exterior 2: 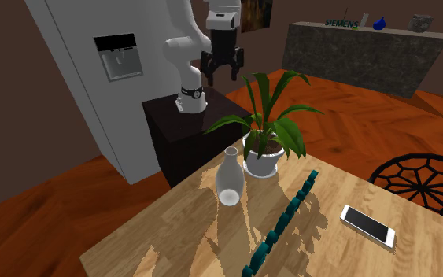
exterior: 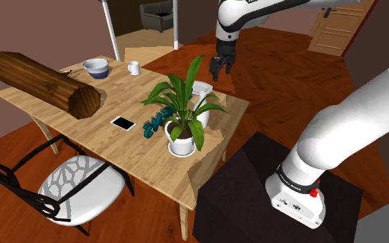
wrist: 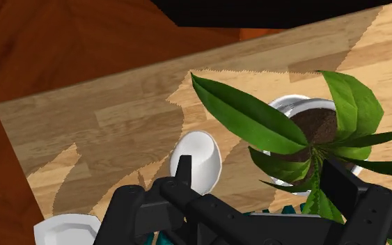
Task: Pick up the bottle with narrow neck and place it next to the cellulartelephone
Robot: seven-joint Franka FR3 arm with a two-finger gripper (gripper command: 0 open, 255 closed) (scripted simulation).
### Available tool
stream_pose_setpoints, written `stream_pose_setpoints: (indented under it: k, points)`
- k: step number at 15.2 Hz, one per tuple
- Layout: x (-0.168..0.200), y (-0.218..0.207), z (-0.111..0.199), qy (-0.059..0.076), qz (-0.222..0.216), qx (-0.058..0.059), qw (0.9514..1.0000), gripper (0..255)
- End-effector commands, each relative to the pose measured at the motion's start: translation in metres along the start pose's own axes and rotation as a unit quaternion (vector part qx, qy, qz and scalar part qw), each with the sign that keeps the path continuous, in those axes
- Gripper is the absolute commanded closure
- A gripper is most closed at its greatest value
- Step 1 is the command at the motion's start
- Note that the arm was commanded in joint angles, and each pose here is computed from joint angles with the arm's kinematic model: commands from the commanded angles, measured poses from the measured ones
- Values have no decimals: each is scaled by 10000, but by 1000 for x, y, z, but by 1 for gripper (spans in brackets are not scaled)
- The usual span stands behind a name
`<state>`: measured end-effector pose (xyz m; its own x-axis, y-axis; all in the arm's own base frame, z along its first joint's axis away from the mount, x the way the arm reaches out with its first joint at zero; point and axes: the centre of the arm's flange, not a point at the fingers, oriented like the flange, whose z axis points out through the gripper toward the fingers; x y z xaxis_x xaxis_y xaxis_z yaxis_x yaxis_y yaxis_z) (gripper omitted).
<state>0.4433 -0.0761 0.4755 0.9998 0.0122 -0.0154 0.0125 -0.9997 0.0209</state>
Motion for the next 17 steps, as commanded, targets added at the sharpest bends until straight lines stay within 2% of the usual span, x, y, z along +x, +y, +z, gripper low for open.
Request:
stream_pose_setpoints:
  k: [1, 17]
  points:
    - [18, 6, 18, -16, -1, 13, 10000, 0]
    - [156, 59, 165, -184, -4, 130, 9997, 0]
